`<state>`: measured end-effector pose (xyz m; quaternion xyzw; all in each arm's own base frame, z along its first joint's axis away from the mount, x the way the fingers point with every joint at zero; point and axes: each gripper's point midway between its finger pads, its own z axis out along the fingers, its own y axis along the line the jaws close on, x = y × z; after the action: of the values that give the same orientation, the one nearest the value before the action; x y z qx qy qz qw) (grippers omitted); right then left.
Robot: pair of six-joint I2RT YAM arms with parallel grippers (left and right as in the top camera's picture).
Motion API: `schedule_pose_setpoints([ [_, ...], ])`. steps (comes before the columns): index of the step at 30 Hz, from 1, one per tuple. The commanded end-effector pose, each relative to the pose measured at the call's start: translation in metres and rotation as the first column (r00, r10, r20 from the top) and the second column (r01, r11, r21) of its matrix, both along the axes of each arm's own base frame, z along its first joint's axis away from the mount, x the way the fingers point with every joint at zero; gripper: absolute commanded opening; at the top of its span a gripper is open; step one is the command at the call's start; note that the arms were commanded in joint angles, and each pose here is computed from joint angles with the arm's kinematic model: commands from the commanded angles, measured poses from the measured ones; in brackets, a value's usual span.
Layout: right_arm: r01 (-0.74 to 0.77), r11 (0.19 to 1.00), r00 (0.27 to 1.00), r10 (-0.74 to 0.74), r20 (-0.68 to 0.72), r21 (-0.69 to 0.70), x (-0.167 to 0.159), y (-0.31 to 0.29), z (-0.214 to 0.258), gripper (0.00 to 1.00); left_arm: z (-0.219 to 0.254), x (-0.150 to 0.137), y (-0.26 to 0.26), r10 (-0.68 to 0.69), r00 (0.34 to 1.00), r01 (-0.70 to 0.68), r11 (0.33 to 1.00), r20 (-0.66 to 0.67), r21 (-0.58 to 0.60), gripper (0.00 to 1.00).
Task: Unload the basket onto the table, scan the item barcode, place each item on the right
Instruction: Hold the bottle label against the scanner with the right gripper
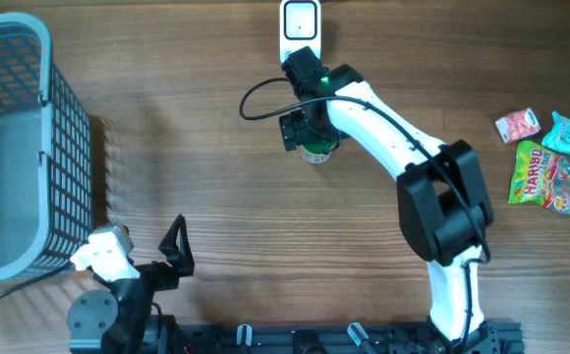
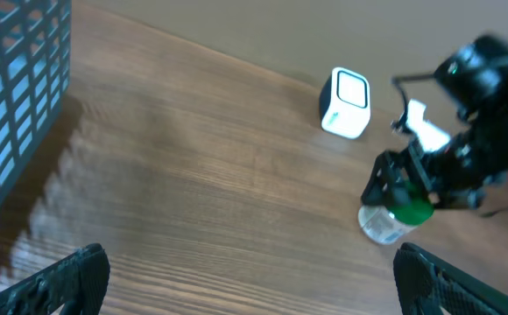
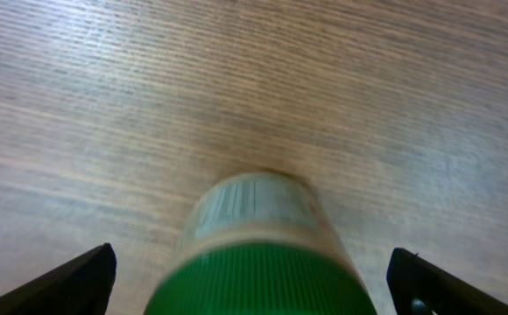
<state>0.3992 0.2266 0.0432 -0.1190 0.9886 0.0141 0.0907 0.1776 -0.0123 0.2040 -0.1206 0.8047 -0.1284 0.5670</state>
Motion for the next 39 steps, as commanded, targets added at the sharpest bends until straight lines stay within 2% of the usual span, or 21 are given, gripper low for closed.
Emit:
schedule_pose_setpoints([
  [1, 0.065, 0.995, 0.998, -0.066, 0.01, 0.075, -0.006, 0.008, 0.028, 1.0, -0.021, 0.003, -0.014, -0.115, 0.993, 0.117, 0.99, -0.036, 0.076, 1.0],
  [3, 0.094, 0.992, 0.995, -0.095, 0.005, 0.079, -0.006, 0.008, 0.028, 1.0, -0.036, 0.005, -0.018, -0.134, 0.989, 0.138, 0.988, -0.069, 0.063, 1.0],
  [9, 0.119, 0.989, 0.993, -0.12, 0.007, 0.088, -0.005, 0.009, 0.028, 1.0, -0.07, 0.015, -0.01, -0.08, 0.989, 0.088, 0.994, -0.126, 0.061, 1.0],
  [14, 0.161, 0.983, 0.987, -0.16, -0.013, 0.086, -0.011, 0.009, 0.026, 1.0, -0.075, 0.014, -0.01, -0.081, 0.987, 0.09, 0.994, -0.142, 0.06, 1.0],
  [18, 0.178, 0.98, 0.984, -0.177, -0.021, 0.087, -0.015, 0.013, 0.025, 1.0, -0.083, 0.014, -0.01, -0.111, 0.982, 0.133, 0.982, -0.156, 0.137, 1.0],
  [24, 0.232, 0.968, 0.973, -0.23, -0.031, 0.094, -0.016, 0.015, 0.024, 1.0, -0.12, 0.018, -0.014, -0.137, 0.967, 0.167, 0.977, -0.214, 0.13, 1.0],
  [29, 0.332, 0.94, 0.942, -0.327, -0.069, 0.073, -0.024, 0.01, 0.017, 1.0, -0.119, 0.019, -0.014, -0.138, 0.968, 0.169, 0.976, -0.207, 0.138, 1.0],
  [32, 0.456, 0.889, 0.886, -0.449, -0.117, 0.036, -0.038, 0.001, 0.003, 1.0, -0.119, 0.019, -0.014, -0.138, 0.968, 0.169, 0.976, -0.208, 0.138, 1.0],
  [39, 0.461, 0.886, 0.885, -0.454, -0.108, 0.056, -0.035, 0.003, -0.006, 1.0, -0.12, 0.019, -0.014, -0.138, 0.968, 0.169, 0.976, -0.211, 0.137, 1.0],
])
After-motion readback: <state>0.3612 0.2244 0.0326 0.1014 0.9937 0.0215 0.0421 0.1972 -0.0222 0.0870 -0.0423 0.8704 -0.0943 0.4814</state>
